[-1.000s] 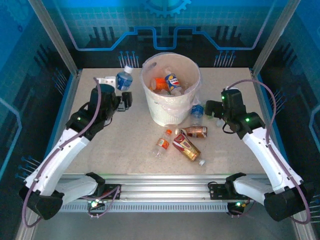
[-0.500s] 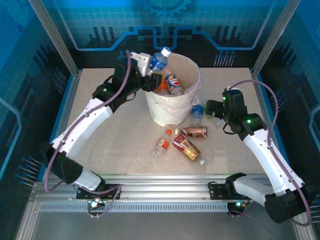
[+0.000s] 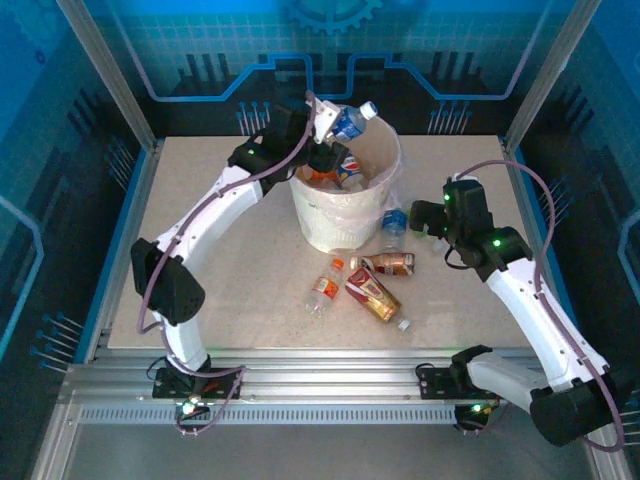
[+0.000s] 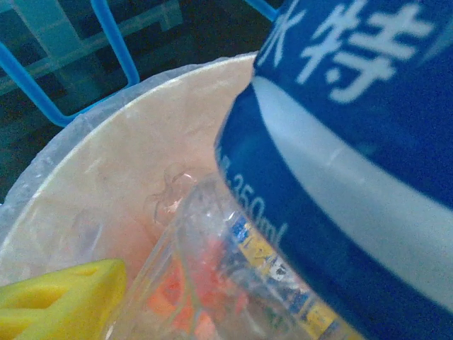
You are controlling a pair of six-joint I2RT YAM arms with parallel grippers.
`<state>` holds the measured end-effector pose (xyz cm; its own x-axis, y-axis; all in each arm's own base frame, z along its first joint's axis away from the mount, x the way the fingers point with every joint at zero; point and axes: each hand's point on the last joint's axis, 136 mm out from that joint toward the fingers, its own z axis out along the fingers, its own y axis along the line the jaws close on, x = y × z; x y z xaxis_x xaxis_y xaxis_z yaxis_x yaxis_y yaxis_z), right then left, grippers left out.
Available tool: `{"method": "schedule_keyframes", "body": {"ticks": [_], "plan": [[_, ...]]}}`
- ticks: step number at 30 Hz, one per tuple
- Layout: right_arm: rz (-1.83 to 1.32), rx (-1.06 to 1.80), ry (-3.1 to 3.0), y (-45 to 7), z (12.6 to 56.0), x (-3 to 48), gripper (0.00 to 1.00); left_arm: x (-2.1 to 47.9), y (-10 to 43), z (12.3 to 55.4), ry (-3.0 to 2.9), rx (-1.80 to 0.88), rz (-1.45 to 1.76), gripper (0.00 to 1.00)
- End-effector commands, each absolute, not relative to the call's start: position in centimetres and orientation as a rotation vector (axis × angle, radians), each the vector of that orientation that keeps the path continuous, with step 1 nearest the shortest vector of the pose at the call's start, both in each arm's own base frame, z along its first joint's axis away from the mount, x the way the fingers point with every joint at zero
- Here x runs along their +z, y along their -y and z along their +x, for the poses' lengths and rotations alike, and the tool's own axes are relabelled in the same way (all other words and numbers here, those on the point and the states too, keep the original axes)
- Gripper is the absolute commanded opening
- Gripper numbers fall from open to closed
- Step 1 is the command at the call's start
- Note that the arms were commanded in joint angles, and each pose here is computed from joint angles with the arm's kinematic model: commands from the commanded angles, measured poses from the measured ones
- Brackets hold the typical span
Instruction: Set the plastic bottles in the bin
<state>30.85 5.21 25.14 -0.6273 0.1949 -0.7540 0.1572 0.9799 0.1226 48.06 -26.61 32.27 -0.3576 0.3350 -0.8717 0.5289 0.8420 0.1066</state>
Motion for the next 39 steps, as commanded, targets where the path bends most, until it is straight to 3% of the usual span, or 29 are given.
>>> {"method": "schedule_keyframes", "body": {"ticks": [1,13,21,39], "plan": [[0.248,0.05,-2.264,-5.3,30.4,25.0,1.0,32.1,26.5,48.9,-1.983,-0.157,0.681,0.51],[0.249,0.039,-2.26,-5.2,30.2,25.2,1.0,29.6,25.5,50.1,-2.048,-0.065,0.677,0.73],[0.252,0.035,-2.256,-5.1,30.1,25.3,1.0,30.3,25.0,50.3,-2.037,-0.039,0.641,0.98],[0.253,0.033,-2.246,-4.9,29.7,25.7,1.0,36.2,25.0,47.3,-1.947,-0.127,0.564,0.99]]}}
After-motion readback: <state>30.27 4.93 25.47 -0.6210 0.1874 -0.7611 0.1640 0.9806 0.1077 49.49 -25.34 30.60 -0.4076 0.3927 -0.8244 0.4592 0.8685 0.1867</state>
